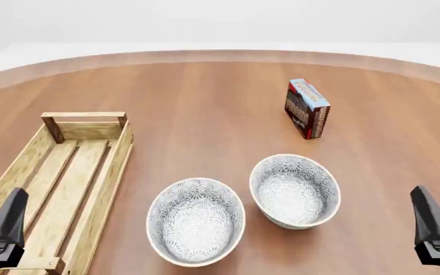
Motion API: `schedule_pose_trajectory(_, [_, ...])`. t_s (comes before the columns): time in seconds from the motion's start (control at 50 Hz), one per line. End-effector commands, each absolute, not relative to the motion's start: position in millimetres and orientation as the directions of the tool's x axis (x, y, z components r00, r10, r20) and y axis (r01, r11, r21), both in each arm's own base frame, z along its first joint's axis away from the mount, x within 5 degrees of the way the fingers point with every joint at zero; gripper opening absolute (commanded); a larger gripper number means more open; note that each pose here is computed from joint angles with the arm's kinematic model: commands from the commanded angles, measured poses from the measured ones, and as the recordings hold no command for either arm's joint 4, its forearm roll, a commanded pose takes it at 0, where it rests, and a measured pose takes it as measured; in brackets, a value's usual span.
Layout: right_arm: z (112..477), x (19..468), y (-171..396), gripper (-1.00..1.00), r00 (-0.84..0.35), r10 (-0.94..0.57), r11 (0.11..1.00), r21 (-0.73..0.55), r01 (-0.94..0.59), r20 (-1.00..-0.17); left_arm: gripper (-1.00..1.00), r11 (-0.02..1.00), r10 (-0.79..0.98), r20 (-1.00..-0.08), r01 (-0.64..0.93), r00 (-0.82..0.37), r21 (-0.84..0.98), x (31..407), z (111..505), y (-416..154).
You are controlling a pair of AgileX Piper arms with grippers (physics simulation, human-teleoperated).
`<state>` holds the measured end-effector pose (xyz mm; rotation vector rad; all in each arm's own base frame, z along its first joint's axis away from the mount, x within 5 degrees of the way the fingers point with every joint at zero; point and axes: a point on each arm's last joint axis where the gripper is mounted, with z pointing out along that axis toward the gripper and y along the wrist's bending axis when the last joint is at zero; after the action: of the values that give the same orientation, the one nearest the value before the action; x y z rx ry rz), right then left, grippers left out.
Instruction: Stack the left bowl on the right bowl and place them in the tray.
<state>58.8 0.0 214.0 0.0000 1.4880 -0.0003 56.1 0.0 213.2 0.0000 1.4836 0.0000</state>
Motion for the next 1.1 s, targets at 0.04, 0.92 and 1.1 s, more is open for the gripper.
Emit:
schedule_pose_trajectory(0.04, [215, 76, -1, 1.0, 0.047, -0.002, 1.0, -0.002, 0.012, -0.999, 1.0, 1.0, 0.0, -0.996, 0.0, 0.087, 0.0, 56, 213, 0])
schedule_pose_trajectory(0.92, [376, 239, 139, 1.0, -0.068, -0.503, 0.724, -0.377, -0.577, -0.862, 1.0, 1.0, 0.0, -0.996, 0.0, 0.087, 0.0, 56, 213, 0])
schedule_pose_trajectory(1.1, [359, 256, 194, 1.0, -0.147, -0.565, 0.636, -0.316, -0.704, -0.812, 1.0, 1.0, 0.0, -0.996, 0.0, 0.087, 0.0, 56, 213, 0])
